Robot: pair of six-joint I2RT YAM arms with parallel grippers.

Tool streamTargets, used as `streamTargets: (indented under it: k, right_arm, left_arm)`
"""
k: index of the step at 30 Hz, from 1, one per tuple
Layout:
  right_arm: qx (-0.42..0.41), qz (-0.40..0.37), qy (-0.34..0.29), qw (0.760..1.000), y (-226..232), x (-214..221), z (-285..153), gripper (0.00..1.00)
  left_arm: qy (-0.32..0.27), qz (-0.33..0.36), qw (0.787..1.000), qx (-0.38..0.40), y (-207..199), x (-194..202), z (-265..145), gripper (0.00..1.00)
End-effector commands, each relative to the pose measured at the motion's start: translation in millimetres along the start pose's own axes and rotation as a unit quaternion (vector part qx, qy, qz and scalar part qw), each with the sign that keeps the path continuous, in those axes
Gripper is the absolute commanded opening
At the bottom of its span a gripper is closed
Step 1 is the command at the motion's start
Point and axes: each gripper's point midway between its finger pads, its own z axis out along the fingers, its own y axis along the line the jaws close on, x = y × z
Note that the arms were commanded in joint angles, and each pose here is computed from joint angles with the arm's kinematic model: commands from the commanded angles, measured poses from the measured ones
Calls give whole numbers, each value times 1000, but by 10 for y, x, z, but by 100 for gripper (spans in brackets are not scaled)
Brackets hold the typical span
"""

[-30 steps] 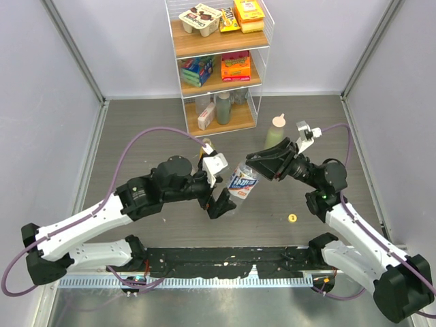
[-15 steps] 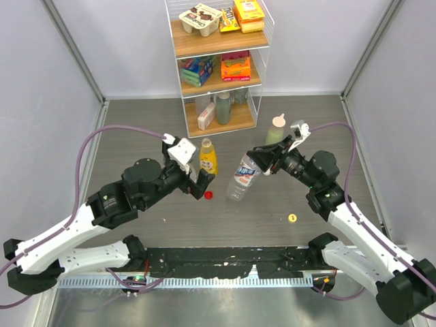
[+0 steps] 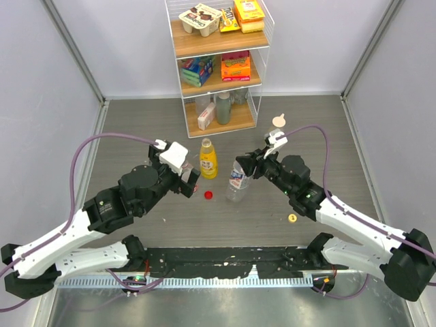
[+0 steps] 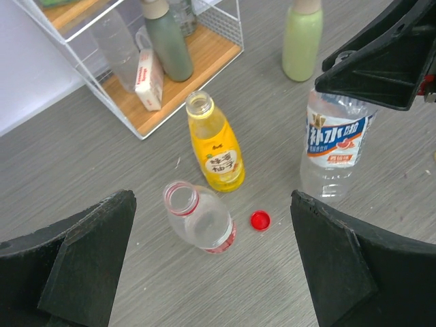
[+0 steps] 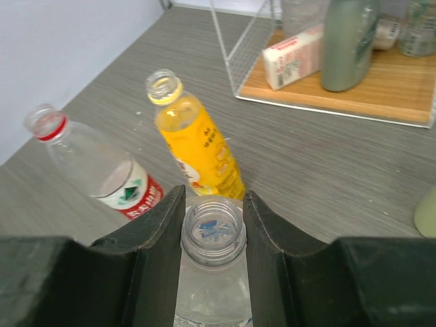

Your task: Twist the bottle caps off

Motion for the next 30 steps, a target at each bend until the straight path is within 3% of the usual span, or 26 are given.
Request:
streamTargets:
  k: [1, 24, 27, 30]
  right_arm:
    - [77, -19, -56, 995, -209, -212, 27, 2]
    - [112, -105, 6, 988, -222, 624, -161, 1]
    - [93, -102, 2, 990, -153, 626, -191, 14]
    - [84, -101, 2, 991, -103, 597, -204, 45]
  left_arm:
    - [2, 20, 999, -33, 140, 11, -33, 100]
    - [22, 27, 999, -38, 135, 98, 6, 100]
    - [23, 28, 999, -38, 132, 97, 8, 100]
    - [23, 28, 999, -37, 126, 103, 13, 100]
